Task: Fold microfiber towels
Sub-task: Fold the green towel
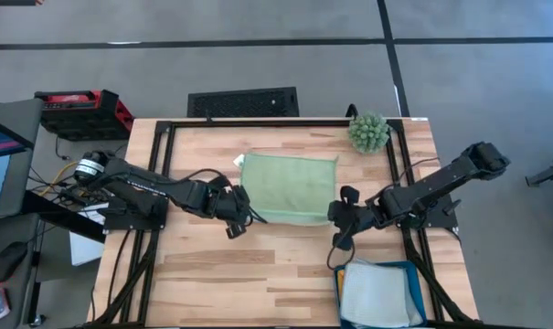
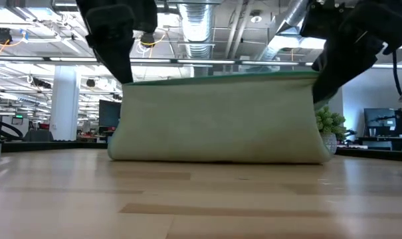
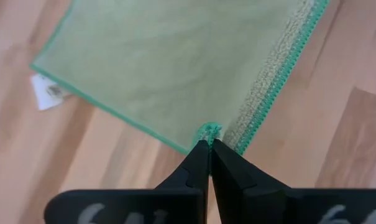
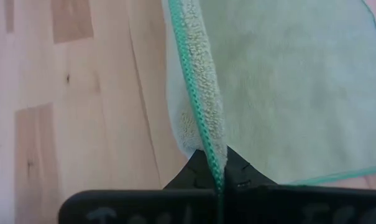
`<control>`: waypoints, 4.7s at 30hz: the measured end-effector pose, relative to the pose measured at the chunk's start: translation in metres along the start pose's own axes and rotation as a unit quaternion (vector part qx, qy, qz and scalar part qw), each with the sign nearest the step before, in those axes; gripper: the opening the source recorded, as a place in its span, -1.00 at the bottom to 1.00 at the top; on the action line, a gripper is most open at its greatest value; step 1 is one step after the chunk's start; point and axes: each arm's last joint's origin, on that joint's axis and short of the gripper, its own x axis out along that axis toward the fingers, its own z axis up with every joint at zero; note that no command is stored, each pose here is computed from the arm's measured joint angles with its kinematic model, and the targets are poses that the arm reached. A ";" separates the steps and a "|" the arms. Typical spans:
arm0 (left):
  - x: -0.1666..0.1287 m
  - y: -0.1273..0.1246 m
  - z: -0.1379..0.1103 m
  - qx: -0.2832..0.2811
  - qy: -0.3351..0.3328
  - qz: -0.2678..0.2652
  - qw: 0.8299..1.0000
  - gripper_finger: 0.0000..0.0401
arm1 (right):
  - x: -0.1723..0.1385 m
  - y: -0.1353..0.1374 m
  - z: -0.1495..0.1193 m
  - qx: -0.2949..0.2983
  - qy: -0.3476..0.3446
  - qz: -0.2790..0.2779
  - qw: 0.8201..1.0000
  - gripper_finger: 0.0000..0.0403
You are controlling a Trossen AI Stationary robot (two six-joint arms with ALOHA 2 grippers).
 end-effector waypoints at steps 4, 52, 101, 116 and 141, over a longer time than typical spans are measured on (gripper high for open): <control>0.004 0.000 -0.003 -0.021 0.006 -0.004 1.000 -1.00 | 0.001 0.000 -0.002 0.005 0.001 -0.001 1.000 -0.96; 0.064 0.080 0.035 -0.068 -0.093 0.144 0.983 -1.00 | 0.029 -0.121 0.009 0.055 0.057 -0.204 0.976 -0.97; 0.084 0.110 0.044 -0.108 -0.082 0.154 0.979 -0.53 | 0.062 -0.138 0.007 0.078 0.120 -0.215 0.966 -0.36; 0.084 0.119 0.045 -0.054 -0.075 0.197 0.976 -0.26 | 0.058 -0.164 0.016 0.125 0.095 -0.264 0.952 0.06; 0.067 0.061 0.022 0.161 -0.004 -0.008 0.987 -0.26 | 0.022 -0.130 0.035 0.114 -0.005 -0.203 0.972 -0.10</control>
